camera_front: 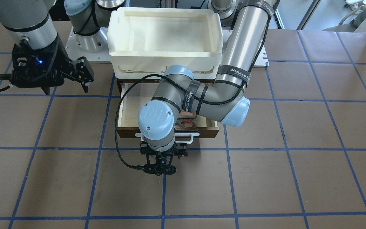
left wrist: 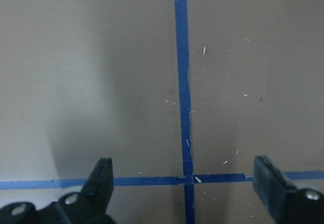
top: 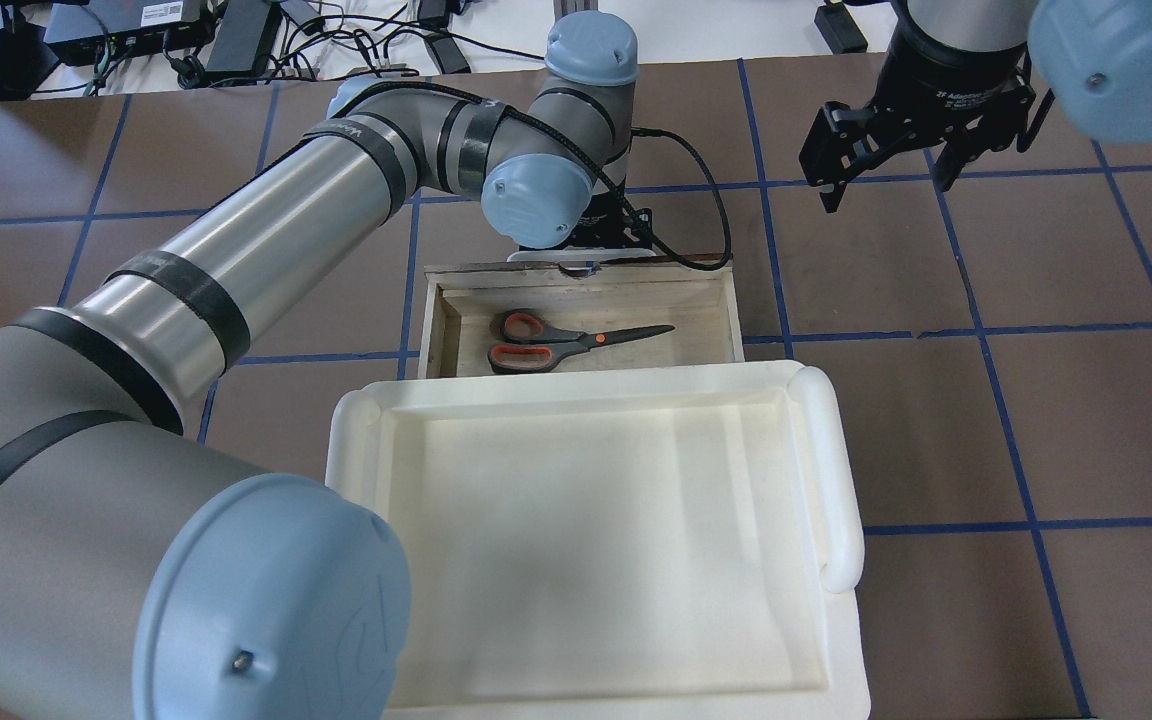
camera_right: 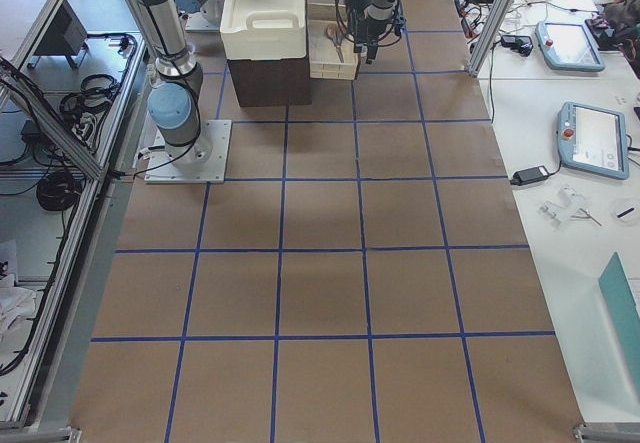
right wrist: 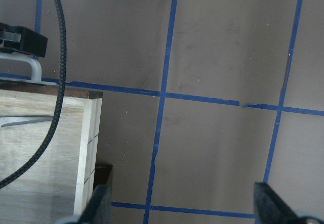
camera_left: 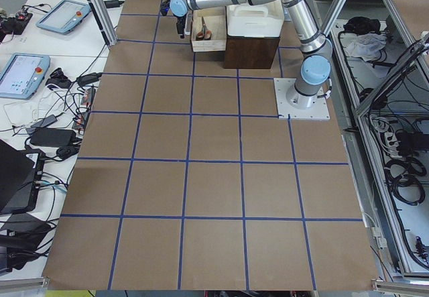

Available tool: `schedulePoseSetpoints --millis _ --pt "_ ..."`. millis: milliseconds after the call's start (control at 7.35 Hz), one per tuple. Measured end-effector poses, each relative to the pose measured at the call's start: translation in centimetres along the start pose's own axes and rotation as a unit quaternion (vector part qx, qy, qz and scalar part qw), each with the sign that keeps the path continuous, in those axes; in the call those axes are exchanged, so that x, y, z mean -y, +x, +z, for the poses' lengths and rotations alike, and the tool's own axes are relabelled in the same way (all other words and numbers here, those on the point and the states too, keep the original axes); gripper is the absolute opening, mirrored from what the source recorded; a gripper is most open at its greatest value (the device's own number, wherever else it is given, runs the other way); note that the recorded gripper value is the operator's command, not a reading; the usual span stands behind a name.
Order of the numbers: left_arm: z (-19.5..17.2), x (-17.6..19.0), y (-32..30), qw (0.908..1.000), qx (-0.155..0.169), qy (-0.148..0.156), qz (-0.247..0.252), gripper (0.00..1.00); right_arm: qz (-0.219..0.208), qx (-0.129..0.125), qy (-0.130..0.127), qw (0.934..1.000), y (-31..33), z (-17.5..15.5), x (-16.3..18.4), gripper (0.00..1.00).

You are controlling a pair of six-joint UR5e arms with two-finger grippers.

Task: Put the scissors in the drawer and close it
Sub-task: 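Push the drawer closed with the left gripper, away from the robot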

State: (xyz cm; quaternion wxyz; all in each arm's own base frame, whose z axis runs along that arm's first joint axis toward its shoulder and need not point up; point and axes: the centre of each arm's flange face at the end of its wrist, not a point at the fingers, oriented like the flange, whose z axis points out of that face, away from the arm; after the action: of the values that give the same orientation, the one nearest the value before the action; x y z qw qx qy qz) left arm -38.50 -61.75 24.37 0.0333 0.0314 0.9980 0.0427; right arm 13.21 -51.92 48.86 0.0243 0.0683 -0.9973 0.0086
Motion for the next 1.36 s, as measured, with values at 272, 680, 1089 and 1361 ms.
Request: schedulePoseSetpoints --millis 272,680,1089,1361 --pt "-0.8 -0.9 0.3 1.0 -0.005 -0.005 0.003 1.0 0.0 0.0 0.0 1.0 0.0 0.0 0.0 1.0" --pt "-2.0 -2.7 0.5 0.9998 -0.017 -0.012 0.007 1.0 0.004 0.0 -0.002 1.0 0.7 0.2 0.2 1.0" --pt "-2.4 -5.0 -0.2 0.9995 -0.012 -0.026 0.01 1.0 0.013 0.002 -0.002 0.9999 1.7 0.4 0.4 1.0" --pt "-1.6 -6.5 -0.7 0.9991 -0.007 -0.04 0.013 1.0 0.014 0.001 -0.001 0.9999 1.8 0.2 0.3 1.0"
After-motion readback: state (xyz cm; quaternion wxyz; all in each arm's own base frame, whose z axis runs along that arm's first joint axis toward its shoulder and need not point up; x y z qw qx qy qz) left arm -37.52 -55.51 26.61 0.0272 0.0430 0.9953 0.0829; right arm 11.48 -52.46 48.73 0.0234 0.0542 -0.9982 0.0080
